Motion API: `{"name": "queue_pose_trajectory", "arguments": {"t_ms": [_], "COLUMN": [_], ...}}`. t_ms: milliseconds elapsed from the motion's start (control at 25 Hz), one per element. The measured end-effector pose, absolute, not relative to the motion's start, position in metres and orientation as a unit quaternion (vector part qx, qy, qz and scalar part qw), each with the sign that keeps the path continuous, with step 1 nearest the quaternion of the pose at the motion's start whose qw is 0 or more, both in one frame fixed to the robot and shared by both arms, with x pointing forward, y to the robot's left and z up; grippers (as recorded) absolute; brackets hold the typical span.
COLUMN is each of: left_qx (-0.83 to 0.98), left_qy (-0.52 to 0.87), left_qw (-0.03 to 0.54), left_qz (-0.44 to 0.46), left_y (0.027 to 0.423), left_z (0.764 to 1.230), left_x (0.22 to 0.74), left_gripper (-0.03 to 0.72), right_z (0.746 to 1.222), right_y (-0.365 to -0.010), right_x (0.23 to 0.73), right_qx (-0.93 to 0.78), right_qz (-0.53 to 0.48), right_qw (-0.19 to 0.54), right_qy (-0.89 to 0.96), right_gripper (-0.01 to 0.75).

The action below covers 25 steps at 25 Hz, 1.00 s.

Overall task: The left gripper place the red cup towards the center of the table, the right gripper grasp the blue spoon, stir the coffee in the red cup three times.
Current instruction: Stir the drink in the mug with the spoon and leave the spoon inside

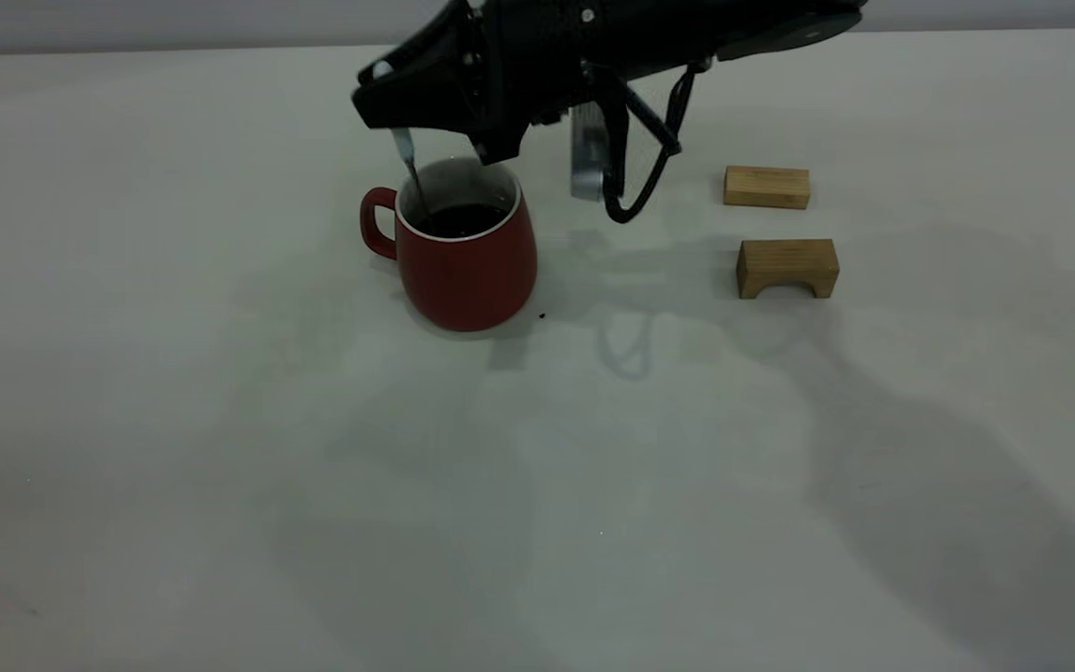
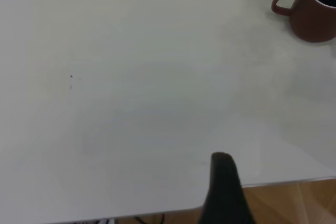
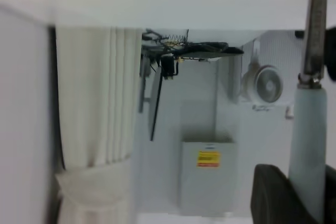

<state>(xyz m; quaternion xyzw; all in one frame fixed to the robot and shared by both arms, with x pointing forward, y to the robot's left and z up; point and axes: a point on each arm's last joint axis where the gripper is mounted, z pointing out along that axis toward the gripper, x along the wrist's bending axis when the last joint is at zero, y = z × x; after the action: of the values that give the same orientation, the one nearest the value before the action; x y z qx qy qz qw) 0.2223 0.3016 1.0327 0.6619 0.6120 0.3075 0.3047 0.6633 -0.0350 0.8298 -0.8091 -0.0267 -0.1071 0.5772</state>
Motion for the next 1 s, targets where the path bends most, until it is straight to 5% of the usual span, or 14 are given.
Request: {"name": "queue_pose_trajectory", "arguments": {"t_ms": [280, 560, 760, 1000], "left_qx": [0.662, 0.662, 0.662, 0.662], "left_qy": [0.612, 0.612, 0.612, 0.612], "left_qw": [0.305, 0.305, 0.305, 0.305], "left_qz": [0.307, 0.307, 0.307, 0.307], "left_y": [0.302, 0.302, 0.302, 0.302], "left_z": [1.033, 1.033, 1.033, 1.033], "left_x": [0.222, 0.222, 0.222, 0.222], "left_gripper": [0.594, 0.594, 0.594, 0.594], "right_z": [0.819, 0.82, 0.824, 0.821], "right_y": [-0.068, -0.051, -0.035, -0.061], "right_x": [0.676, 0.666, 0.661, 0.673], "right_qx": [-0.83, -0.825, -0.815, -0.824], "right_qz": [-0.096, -0.023, -0.082, -0.123], "right_qw": [0.549, 0.562, 0.573, 0.551], "right_qy": [-0.002, 0.059, -0.015, -0.053], "right_gripper": [0.143, 0.143, 0.143, 0.143]}}
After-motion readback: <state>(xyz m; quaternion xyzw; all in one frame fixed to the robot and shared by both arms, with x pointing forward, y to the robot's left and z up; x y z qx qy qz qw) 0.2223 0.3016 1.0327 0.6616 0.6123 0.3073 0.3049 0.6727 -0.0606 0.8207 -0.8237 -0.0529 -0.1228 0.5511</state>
